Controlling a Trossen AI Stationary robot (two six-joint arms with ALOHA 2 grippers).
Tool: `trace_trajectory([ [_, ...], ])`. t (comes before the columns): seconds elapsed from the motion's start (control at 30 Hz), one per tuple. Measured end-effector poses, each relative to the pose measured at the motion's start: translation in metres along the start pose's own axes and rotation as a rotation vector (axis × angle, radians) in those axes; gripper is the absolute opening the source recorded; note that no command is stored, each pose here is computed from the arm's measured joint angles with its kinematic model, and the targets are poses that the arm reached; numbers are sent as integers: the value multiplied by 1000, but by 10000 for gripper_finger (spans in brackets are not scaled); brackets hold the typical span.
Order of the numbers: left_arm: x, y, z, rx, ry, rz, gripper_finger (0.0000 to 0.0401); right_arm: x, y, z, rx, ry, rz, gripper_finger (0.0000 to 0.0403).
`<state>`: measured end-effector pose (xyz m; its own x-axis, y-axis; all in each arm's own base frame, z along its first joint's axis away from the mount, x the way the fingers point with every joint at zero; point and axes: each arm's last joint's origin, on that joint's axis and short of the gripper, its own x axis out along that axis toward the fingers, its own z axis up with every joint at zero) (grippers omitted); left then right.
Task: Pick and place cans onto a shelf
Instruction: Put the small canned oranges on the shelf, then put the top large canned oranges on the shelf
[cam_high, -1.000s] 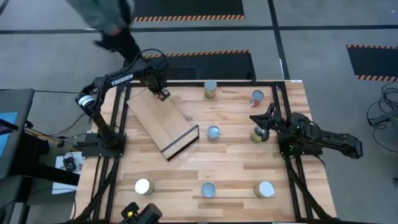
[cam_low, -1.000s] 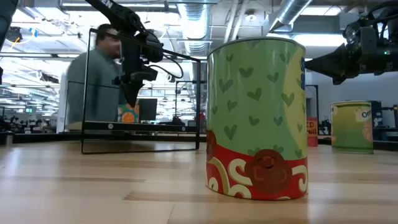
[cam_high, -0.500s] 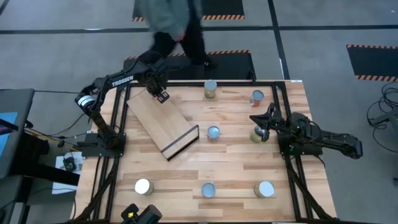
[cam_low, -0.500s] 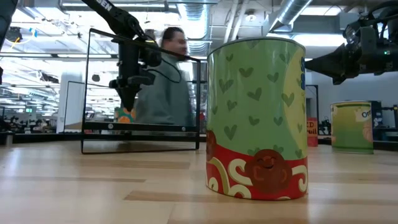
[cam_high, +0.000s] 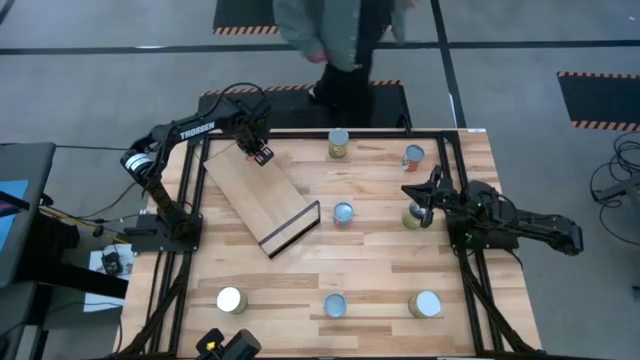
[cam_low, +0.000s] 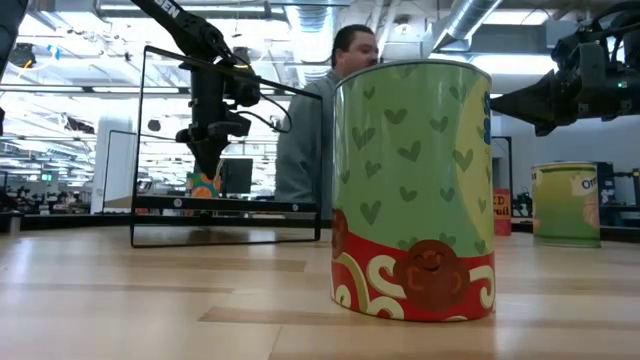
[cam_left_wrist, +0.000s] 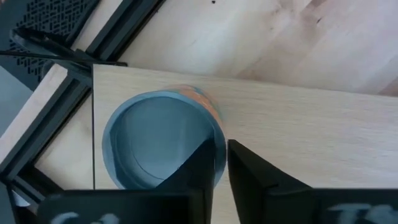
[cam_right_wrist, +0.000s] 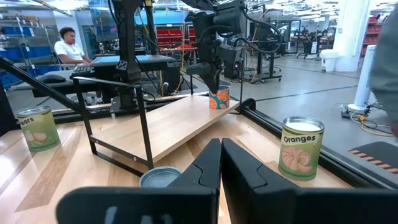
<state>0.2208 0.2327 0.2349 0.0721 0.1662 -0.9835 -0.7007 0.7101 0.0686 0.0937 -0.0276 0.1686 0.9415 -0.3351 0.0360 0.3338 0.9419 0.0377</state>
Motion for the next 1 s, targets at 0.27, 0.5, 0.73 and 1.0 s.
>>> trace_trajectory([
  [0.27,-11,1,6,-1,-28,-4,89,0,0,0,0,0,0,37],
  [0.5,-28,-5,7,45,-37,5,107,0,0,0,0,0,0,37],
  [0.73,-70,-24,-6,112,-206,95,75,0,0,0,0,0,0,37],
  [1.0,-99,-55,-61,135,-636,1,11,0,0,0,0,0,0,37],
])
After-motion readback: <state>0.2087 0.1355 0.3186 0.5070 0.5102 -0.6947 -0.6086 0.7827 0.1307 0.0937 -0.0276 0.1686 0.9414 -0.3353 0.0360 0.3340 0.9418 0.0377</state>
